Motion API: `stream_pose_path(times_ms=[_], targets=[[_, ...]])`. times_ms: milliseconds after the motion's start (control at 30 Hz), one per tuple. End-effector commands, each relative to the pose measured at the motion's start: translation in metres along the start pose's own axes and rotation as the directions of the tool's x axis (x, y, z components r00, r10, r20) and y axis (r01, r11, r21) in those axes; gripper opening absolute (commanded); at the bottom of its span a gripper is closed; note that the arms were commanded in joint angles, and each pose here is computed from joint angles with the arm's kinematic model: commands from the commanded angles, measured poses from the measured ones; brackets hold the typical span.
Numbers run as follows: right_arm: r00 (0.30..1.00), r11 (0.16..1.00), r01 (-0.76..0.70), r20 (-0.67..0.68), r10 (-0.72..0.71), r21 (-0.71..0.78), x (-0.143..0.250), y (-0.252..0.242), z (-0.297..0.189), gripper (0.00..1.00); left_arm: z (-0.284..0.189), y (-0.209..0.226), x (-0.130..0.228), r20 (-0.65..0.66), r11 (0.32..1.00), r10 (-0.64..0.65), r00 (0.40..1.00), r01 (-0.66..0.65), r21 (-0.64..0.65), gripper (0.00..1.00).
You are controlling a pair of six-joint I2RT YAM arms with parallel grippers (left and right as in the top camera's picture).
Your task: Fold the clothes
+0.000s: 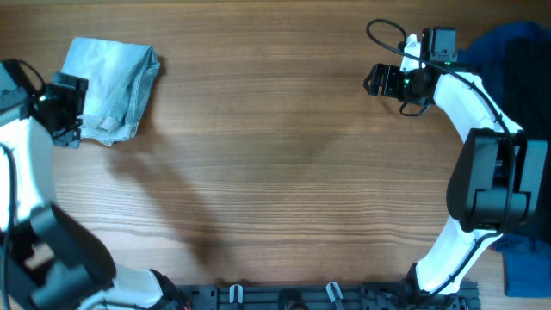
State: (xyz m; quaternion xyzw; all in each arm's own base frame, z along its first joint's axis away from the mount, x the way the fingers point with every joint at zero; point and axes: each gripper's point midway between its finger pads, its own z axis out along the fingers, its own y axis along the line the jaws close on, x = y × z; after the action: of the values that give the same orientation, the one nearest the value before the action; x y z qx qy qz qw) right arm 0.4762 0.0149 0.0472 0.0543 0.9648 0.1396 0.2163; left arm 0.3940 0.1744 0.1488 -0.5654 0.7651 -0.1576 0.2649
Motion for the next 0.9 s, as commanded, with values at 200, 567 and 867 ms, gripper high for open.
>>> stream_pose_path(times_ms=[200, 567, 867], targets=[[1.0, 1.0, 0.001, 0.004, -0.001, 0.018, -0.001, -0.003, 0.0, 1.0, -0.003, -0.023, 0.023, -0.064, 0.933, 0.34, 0.938, -0.328, 0.148, 0.04], [1.0, 1.0, 0.0, 0.004, 0.0, 0.018, -0.001, -0.003, 0.0, 1.0, 0.063, 0.028, 0.052, -0.283, 0.961, 0.272, 0.92, -0.273, 0.035, 0.04], [1.0, 1.0, 0.001, 0.004, -0.001, 0.018, -0.001, -0.003, 0.0, 1.0, 0.1, 0.064, 0.077, -0.417, 0.973, 0.195, 0.888, -0.23, -0.034, 0.04]])
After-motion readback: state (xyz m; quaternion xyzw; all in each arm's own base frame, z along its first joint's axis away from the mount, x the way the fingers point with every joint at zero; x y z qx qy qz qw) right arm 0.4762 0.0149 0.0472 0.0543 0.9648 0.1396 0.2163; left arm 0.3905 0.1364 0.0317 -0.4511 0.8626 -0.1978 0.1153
